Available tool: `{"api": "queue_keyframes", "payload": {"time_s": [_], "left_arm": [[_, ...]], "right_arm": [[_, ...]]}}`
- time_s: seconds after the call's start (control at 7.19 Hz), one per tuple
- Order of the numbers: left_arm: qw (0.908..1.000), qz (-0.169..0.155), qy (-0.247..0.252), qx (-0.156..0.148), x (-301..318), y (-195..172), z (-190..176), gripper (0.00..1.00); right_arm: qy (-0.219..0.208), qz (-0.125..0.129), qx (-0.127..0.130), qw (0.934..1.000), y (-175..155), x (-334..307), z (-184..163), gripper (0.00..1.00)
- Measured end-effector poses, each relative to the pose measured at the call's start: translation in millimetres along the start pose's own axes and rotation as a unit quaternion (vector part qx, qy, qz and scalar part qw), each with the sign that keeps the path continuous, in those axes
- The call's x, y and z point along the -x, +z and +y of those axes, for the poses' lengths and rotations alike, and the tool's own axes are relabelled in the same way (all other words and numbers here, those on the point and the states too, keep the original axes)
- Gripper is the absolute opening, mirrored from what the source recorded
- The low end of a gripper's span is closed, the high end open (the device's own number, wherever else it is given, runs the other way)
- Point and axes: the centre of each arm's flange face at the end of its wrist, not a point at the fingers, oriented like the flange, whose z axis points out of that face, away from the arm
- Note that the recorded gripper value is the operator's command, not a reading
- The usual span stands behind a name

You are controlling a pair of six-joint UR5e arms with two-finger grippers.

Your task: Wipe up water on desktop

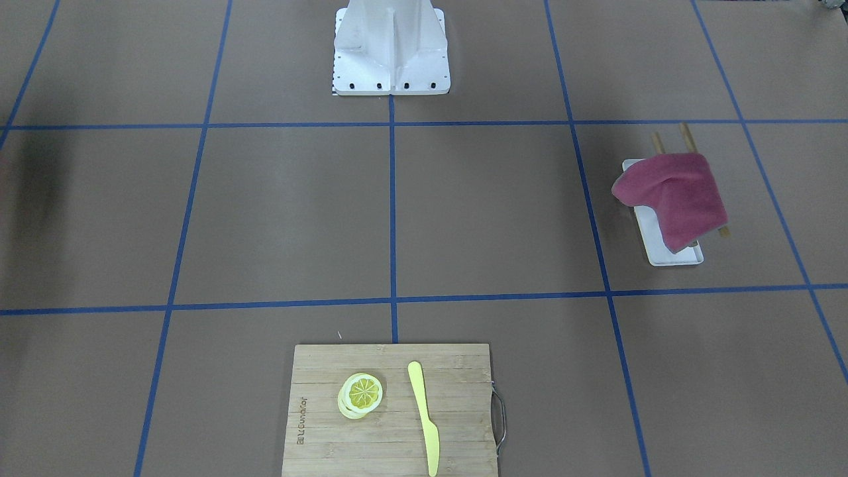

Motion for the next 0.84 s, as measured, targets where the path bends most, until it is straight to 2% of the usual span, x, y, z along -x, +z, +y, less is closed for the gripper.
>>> {"api": "queue_keyframes", "payload": {"time_s": [0.42, 0.84], "left_arm": [[1.0, 0.008, -0.002, 0.004, -0.3, 1.2, 2.7, 0.98], [0.9973, 0.068, -0.011, 0.023, -6.4, 5.2, 8.9, 0.98]], "right_arm": [[0.0, 0.001, 0.0, 1.0, 0.2, -0.1, 0.3, 1.0], [-0.001, 0.001, -0.001, 1.0, -0.5, 0.5, 0.1, 1.0]]}}
